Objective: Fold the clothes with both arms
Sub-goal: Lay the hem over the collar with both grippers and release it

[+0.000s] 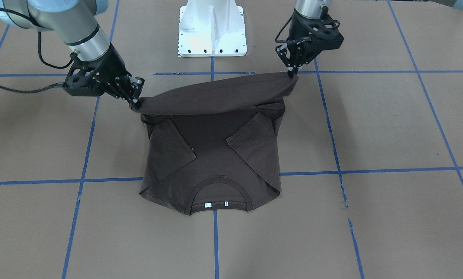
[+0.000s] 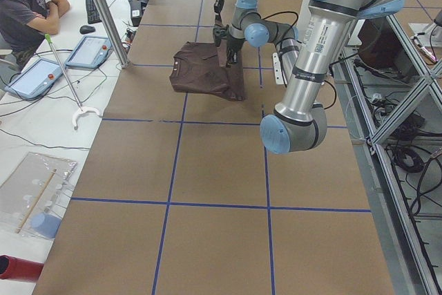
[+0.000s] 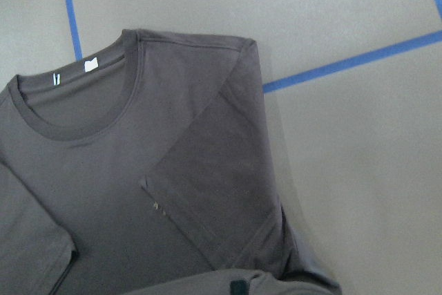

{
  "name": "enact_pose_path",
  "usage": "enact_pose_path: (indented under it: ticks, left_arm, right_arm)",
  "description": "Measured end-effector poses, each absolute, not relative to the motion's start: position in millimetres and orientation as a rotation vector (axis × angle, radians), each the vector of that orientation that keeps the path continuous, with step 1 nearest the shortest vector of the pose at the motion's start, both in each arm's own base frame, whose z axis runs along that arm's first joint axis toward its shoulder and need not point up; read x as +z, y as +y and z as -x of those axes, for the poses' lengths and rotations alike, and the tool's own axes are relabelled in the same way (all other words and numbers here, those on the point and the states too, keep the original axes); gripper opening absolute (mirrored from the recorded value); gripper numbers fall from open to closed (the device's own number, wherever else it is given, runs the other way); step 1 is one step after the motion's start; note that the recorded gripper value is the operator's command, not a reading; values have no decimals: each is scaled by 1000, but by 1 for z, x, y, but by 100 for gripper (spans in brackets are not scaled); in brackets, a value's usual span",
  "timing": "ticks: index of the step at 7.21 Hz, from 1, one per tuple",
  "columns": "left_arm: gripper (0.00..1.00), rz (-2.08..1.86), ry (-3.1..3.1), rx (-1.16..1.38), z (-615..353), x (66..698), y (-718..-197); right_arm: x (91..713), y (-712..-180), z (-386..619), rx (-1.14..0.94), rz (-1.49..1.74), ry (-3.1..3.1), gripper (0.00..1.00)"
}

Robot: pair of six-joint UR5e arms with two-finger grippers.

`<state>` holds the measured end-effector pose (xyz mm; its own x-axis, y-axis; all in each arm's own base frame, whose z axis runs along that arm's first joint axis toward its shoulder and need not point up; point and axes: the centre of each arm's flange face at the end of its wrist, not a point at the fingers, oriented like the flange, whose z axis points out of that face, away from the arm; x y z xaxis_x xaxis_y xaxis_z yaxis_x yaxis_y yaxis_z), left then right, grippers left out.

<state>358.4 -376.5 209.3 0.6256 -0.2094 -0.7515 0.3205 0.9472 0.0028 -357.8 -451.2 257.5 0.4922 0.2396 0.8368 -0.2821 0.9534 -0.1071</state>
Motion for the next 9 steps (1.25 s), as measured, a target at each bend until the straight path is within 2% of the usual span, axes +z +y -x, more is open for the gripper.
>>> enact_pose_path:
  ticks: [3,5,7,9]
  left_arm:
    - [0,-213,855,-359,-394,237,-474]
    - [0,-229,856,-383,-410,265,-508]
    - [0,-235,855,-404,-434,305,-540]
    - [0,-249,873,-413,-452,319,-564]
  right_arm:
    - [261,-521,375,362,-65,-954,0]
    - [262,-562,397,388,-63,-926,0]
    - [289,-598,415,402,-84,-934,0]
    - [305,-615,418,415,-88,-930,0]
